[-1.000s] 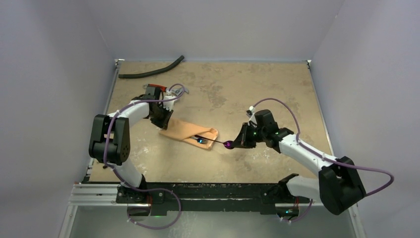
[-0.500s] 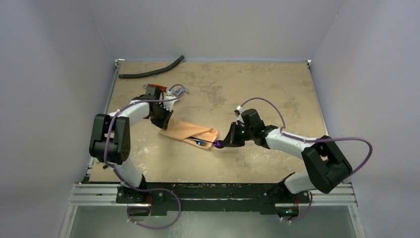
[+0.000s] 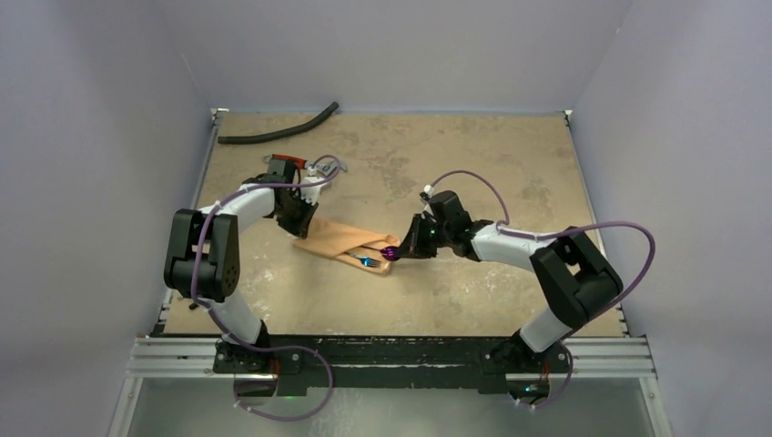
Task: Fold the napkin into a case and place the utensils inside
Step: Insert the spoon into the folded napkin.
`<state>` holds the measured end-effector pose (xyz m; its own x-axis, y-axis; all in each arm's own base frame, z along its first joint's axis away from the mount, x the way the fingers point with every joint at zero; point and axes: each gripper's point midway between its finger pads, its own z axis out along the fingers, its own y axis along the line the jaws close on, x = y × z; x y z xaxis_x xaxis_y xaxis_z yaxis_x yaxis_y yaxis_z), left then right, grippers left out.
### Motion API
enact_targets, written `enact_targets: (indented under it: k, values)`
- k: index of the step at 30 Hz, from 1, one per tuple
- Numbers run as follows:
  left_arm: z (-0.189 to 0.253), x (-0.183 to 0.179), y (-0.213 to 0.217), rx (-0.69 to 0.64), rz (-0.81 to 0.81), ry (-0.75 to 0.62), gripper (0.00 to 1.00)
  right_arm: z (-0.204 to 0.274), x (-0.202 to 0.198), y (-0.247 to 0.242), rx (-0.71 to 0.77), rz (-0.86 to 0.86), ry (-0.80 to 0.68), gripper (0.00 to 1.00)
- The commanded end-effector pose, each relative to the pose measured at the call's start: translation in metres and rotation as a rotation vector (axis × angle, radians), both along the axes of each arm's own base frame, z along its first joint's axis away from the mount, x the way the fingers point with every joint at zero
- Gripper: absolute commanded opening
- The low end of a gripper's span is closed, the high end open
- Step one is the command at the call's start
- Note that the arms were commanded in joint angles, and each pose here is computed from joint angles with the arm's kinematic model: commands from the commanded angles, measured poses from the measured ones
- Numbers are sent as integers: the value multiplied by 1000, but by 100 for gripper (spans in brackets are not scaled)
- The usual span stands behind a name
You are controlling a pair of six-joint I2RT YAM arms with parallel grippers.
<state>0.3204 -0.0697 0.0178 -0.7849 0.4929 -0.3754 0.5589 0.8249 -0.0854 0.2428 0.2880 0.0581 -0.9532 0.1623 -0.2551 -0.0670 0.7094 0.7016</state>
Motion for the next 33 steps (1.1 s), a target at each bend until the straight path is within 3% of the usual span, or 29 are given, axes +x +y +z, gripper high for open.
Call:
enact_targets:
  k: [1,28,33]
  values:
    - [2,2,3,-5,-14,3,11,13,27,19,29,-27,-69,0]
    - [0,-2,4,-3,-58,25,6,-22,46,63,-5,42,-38,0]
    - [0,-2,5,1,-65,27,6,-20,44,61,-28,44,-39,21]
